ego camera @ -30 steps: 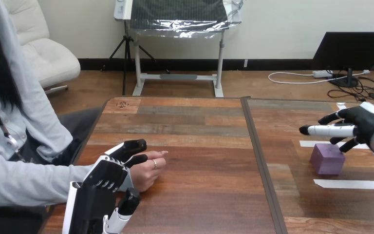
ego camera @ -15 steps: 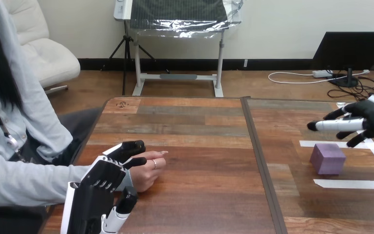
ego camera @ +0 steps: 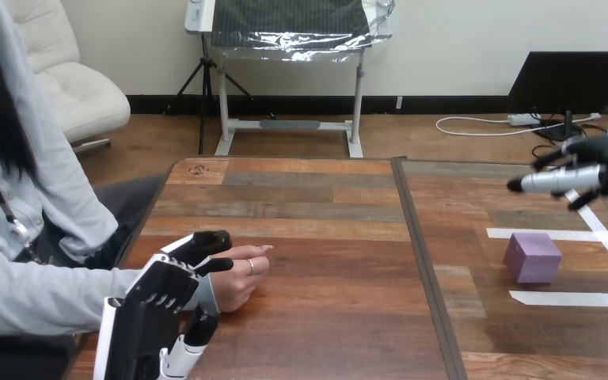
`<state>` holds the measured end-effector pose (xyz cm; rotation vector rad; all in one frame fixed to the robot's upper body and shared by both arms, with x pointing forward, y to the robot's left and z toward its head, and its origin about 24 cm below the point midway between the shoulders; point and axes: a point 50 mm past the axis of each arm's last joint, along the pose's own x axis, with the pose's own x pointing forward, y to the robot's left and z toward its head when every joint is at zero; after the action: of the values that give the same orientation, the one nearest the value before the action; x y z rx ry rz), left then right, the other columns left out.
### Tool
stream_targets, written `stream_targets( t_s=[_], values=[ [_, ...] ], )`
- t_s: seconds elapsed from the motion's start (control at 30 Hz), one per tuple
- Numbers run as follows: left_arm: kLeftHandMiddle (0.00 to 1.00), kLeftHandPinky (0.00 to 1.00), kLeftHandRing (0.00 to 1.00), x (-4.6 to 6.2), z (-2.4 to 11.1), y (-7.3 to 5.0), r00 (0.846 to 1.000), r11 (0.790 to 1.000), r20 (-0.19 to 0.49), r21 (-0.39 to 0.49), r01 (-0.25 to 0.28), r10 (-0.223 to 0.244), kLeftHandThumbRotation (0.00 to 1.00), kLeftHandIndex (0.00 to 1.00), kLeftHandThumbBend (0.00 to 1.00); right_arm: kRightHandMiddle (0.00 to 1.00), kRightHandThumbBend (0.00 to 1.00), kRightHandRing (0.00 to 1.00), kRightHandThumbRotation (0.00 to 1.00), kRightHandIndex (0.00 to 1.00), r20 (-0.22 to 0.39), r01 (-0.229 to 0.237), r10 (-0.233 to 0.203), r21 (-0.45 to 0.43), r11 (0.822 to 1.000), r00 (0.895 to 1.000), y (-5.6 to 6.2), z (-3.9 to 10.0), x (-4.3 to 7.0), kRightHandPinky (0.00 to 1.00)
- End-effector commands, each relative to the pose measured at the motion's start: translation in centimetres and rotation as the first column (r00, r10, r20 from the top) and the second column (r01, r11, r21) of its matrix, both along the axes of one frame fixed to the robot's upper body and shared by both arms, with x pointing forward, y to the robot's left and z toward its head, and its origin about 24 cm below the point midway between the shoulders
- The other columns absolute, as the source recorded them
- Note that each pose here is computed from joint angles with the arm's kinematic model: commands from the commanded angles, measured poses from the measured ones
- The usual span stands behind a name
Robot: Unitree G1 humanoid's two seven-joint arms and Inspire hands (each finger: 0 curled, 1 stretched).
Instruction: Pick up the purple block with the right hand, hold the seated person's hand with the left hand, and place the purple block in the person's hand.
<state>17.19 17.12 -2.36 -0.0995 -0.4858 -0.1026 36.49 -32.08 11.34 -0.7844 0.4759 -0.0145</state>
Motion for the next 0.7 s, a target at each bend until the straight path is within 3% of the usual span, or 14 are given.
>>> stream_targets(
  t_s=[0.0, 0.37, 0.67],
  values=[
    [0.74, 0.67, 0.75, 1.9, 1.2, -0.6, 0.997, 1.000, 0.072, 0.009, 0.024, -0.025, 0.58, 0.69, 0.77, 0.72, 0.77, 0.66, 0.25, 0.71, 0.203, -0.038, 0.039, -0.007, 0.999, 0.978, 0.8, 6.6, 1.9, 0.54],
    [0.74, 0.67, 0.75, 1.9, 1.2, -0.5, 0.997, 1.000, 0.069, 0.016, 0.025, -0.026, 0.58, 0.68, 0.76, 0.71, 0.77, 0.64, 0.23, 0.71, 0.270, -0.056, 0.054, -0.002, 0.998, 0.961, 1.2, 8.0, 1.9, 0.53],
    [0.74, 0.68, 0.76, 2.0, 1.3, -0.4, 0.997, 0.999, 0.068, 0.017, 0.032, -0.033, 0.57, 0.69, 0.75, 0.74, 0.79, 0.67, 0.25, 0.74, 0.296, -0.043, 0.039, 0.004, 0.999, 0.954, 1.4, 8.0, 2.1, 0.56]
  ],
)
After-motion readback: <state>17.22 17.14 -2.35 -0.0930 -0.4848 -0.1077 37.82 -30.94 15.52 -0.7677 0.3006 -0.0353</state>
